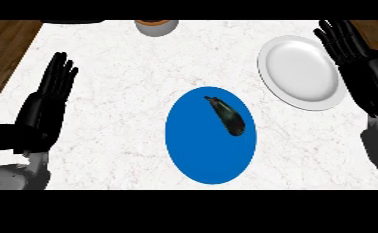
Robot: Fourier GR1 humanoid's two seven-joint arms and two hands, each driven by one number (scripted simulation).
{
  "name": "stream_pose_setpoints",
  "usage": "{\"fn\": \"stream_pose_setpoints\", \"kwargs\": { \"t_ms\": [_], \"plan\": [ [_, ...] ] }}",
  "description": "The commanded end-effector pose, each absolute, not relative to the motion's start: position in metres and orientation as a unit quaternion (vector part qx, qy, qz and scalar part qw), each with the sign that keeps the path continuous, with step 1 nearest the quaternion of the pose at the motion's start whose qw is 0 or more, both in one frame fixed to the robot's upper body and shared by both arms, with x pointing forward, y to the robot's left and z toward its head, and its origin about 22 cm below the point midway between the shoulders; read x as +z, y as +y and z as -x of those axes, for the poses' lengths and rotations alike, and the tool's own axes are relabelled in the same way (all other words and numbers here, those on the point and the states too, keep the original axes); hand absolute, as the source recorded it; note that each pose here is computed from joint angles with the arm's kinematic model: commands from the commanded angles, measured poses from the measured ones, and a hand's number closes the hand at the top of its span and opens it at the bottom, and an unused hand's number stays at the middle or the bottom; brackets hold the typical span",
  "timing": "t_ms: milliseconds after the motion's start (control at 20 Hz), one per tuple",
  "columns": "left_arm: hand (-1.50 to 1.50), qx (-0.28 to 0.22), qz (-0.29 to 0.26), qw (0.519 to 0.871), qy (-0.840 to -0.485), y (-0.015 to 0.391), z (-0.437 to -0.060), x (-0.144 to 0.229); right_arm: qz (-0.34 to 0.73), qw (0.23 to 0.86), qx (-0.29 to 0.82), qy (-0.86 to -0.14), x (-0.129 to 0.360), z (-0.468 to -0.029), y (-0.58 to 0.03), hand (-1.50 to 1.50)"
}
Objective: Pick the eggplant from the plate and place it in the plate
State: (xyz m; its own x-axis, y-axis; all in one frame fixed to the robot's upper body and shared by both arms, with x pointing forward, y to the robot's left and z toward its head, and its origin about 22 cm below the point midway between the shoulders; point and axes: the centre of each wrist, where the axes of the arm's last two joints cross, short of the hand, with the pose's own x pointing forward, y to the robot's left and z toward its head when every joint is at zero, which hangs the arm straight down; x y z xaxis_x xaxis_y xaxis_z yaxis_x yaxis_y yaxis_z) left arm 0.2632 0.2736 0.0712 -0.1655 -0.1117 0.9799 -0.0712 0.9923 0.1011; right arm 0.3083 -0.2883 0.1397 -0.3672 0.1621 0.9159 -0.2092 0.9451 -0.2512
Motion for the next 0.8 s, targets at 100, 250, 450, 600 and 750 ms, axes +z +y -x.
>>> {"fn": "stream_pose_setpoints", "kwargs": {
  "t_ms": [100,250,450,600,750],
  "plan": [
    [0.0,-0.029,-0.07,0.703,-0.707,0.267,-0.257,0.046,-0.198,0.623,0.234,-0.719,0.107,-0.323,-0.24,1.5],
    [0.0,-0.042,-0.088,0.741,-0.665,0.266,-0.254,0.025,-0.331,0.64,0.27,-0.639,0.082,-0.323,-0.195,1.5],
    [0.0,-0.043,-0.083,0.775,-0.625,0.265,-0.246,0.005,-0.019,0.425,0.547,-0.721,0.177,-0.324,-0.219,1.5],
    [0.0,-0.029,-0.095,0.781,-0.616,0.259,-0.249,0.002,-0.139,0.595,0.361,-0.704,0.043,-0.327,-0.224,1.5],
    [0.0,-0.03,-0.094,0.78,-0.618,0.246,-0.248,-0.003,-0.272,0.642,0.224,-0.681,0.001,-0.315,-0.222,-1.5]
  ]
}}
